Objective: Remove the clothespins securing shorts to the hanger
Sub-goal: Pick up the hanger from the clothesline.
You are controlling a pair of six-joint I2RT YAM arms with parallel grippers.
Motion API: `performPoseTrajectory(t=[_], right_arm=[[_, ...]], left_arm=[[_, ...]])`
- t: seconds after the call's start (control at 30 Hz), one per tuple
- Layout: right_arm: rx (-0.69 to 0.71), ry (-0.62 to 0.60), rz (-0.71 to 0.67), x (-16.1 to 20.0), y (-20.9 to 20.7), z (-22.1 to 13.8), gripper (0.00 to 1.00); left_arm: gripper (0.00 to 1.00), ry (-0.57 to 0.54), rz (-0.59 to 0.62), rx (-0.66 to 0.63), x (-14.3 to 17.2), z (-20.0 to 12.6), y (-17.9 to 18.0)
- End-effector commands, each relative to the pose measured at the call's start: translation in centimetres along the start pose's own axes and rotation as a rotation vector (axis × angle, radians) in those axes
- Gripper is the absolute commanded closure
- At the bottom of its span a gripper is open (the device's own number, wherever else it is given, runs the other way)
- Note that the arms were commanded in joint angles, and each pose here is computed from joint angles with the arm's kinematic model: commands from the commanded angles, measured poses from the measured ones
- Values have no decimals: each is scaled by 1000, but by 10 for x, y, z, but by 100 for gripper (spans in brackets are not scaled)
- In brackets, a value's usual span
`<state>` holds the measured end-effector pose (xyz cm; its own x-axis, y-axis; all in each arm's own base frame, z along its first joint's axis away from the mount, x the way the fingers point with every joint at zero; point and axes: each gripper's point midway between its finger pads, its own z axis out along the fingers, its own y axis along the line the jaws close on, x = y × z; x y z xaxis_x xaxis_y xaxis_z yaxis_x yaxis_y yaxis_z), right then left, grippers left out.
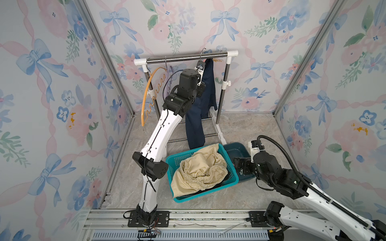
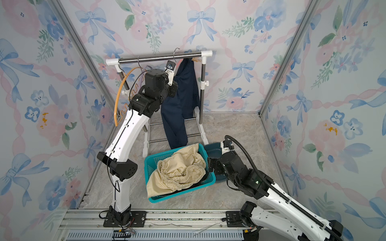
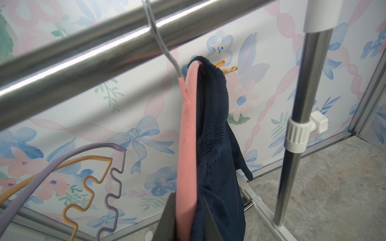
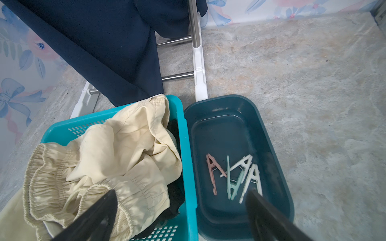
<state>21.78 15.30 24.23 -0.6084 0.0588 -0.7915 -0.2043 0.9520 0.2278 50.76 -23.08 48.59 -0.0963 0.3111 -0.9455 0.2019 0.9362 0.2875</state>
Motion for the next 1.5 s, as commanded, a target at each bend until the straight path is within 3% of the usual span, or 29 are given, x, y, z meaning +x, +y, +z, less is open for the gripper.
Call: performPoseTrajectory(t=[0.0, 0.3, 0.57, 1.0, 1.47], right_arm=[[14, 3, -1, 4, -5, -4, 4], [19, -13, -4, 2, -8, -8, 3], [16, -25, -11, -1, -7, -9, 4], [12, -39, -32, -10, -3, -10, 4], [7, -51, -36, -21, -3, -9, 3]], left_arm=[[100, -200, -93, -62, -62, -37, 38], [100, -212, -86, -64, -67, -44, 42], [100, -210, -90, -58, -68, -70, 51], [100, -74, -84, 5, -7, -100, 38], [100, -114, -93, 82, 42, -185, 24]])
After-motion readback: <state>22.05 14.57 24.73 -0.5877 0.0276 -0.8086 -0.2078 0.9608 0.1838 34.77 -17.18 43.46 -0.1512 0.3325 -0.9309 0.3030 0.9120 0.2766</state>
